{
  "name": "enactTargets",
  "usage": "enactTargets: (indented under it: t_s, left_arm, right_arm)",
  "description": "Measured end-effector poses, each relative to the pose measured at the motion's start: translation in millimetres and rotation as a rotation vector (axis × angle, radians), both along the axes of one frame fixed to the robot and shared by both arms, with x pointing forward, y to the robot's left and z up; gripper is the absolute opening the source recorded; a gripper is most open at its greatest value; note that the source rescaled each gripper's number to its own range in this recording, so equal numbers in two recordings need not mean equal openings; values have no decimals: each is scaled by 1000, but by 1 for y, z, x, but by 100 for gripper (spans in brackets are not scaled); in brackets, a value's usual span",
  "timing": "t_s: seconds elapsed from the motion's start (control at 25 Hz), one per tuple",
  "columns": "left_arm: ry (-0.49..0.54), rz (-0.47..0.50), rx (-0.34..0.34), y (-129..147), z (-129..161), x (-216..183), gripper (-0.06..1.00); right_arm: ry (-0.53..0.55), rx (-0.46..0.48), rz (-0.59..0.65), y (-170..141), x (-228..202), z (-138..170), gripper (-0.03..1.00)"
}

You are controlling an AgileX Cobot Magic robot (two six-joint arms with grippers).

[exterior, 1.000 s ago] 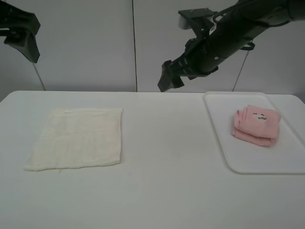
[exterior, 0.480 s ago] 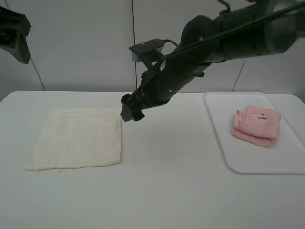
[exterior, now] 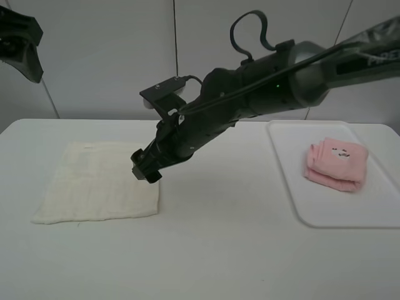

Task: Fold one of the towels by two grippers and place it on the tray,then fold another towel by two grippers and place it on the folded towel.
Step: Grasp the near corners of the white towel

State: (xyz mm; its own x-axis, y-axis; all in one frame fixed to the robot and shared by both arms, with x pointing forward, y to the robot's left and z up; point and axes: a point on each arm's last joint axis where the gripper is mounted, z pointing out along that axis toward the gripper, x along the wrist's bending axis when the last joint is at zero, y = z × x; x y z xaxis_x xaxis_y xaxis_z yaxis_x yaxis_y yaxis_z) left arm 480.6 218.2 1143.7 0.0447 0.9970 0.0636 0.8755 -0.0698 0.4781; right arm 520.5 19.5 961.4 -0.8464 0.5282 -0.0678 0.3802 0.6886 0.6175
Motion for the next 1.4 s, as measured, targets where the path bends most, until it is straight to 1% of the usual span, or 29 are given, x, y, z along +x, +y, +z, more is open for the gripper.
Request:
enactTargets:
  t_s: [0.08,0.2,0.36,0.52,0.8,1.0,1.16,1.28,1.4]
  left_arm:
    - [-13,-3,-4,0,1,1,100]
    - [-28,-8,-12,-1,1,2,100]
    - [-27,-7,-11,-1,1,2,100]
    - [-18,-5,-7,-1,1,1,100]
    - [37,0,-33,-3,-5,-3,100]
    - [87,1,-19,-2,-20,-5,100]
    - [87,20,-29,-3,-24,-5,100]
    - [78,24,-36,-3,-23,-4,100]
    - [64,24,-44,-4,-23,-3,100]
  right_arm:
    - [8,-6,-3,2,2,-7,93]
    - [16,5,-10,8,6,-9,93]
    - [4,38,-5,17,7,-1,93]
    - [-7,51,20,27,1,4,93]
    - [-8,52,34,31,-4,4,93]
    - [-7,52,39,32,-6,4,93]
    - [-37,67,53,34,-5,6,93]
    - [-45,86,55,37,-3,3,93]
    - [-35,79,61,44,3,-9,93]
